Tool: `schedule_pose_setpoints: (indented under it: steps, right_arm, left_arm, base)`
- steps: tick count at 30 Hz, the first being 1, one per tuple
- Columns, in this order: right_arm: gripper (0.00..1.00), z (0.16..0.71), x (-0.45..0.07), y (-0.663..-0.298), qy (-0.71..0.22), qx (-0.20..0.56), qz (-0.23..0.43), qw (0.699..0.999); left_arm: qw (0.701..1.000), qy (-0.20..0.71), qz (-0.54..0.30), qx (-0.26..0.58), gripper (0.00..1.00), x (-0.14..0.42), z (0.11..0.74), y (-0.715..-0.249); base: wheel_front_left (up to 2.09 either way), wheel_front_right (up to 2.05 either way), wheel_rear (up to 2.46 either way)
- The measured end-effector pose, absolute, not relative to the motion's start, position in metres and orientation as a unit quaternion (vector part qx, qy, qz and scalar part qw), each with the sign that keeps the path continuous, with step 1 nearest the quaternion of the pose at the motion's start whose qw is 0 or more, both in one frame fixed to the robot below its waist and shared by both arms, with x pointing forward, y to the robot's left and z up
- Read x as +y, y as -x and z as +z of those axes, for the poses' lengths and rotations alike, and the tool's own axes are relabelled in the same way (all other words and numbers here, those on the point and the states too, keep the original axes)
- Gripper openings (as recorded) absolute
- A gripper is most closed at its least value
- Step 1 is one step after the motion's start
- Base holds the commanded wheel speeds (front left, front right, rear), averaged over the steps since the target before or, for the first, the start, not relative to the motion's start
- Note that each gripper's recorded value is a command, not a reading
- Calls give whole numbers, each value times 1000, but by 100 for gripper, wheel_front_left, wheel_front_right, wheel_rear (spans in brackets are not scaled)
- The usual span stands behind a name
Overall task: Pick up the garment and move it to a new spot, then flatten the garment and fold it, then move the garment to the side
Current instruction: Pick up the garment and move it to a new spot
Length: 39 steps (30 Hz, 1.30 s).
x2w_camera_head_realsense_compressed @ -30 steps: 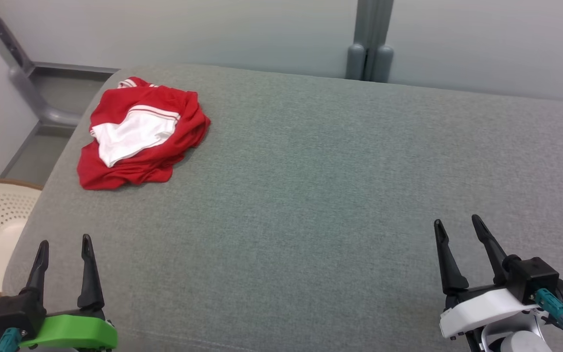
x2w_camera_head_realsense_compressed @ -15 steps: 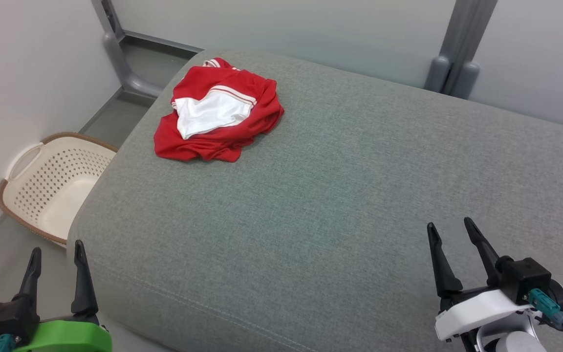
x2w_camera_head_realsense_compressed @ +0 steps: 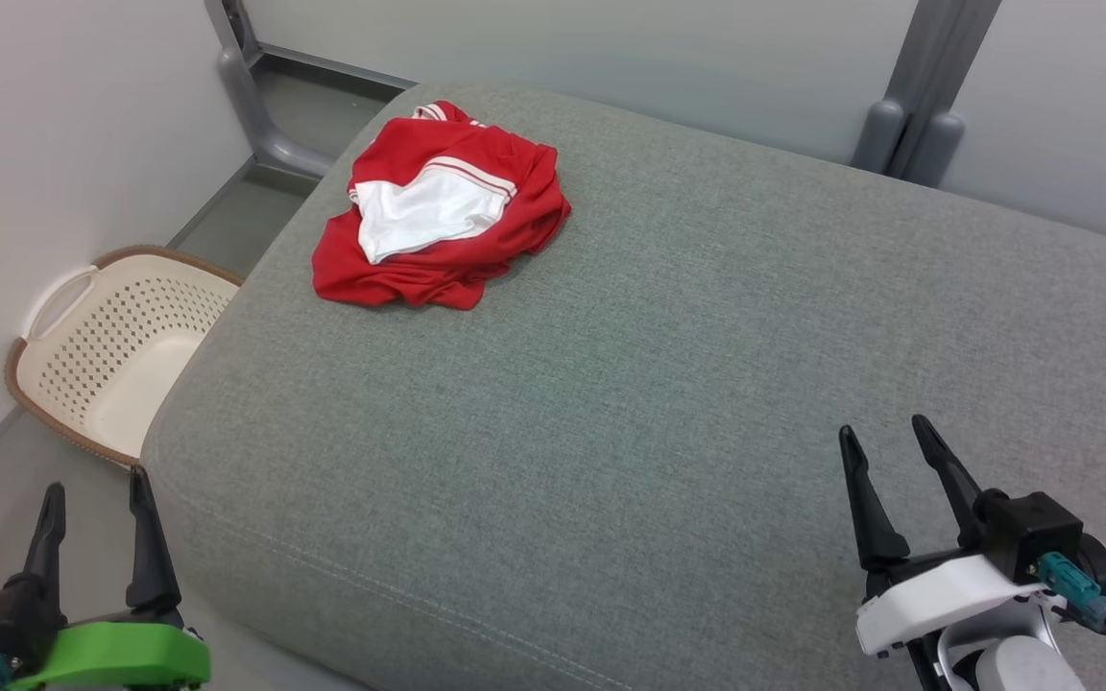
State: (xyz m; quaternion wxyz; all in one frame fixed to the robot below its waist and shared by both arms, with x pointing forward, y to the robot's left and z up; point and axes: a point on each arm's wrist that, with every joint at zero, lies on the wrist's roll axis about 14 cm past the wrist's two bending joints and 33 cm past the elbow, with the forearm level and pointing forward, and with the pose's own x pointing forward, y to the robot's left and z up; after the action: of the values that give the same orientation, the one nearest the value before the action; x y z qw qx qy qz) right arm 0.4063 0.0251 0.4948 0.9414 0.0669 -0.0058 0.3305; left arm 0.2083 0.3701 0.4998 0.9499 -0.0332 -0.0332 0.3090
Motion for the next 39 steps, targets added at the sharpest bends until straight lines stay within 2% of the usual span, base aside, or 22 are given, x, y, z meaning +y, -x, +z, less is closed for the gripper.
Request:
schedule_pose_setpoints:
  steps: [8, 17, 23, 31, 39]
  right_arm:
    - [100, 504, 1, -431, -51, -25, 303, 951]
    - [100, 498, -56, -468, -20, -32, 240, 970]
    - [100, 482, -104, -483, -5, -23, 180, 983]
    - [100, 448, -157, -486, 14, 13, 114, 993]
    - [100, 419, -182, -485, 37, 53, 92, 994]
  left_arm:
    - [959, 13, 269, -84, 100, 380, 542, -274]
    - [973, -13, 183, -143, 100, 376, 602, -395]
    - [980, -17, 139, -144, 100, 366, 612, -473]
    - [992, -2, 105, -67, 100, 352, 558, -556]
    - [990, 28, 106, 90, 100, 349, 450, -586]
  base:
    - [0, 0, 0]
    - [0, 0, 0]
    - [0, 0, 0]
    - [0, 0, 0]
    - [0, 0, 0]
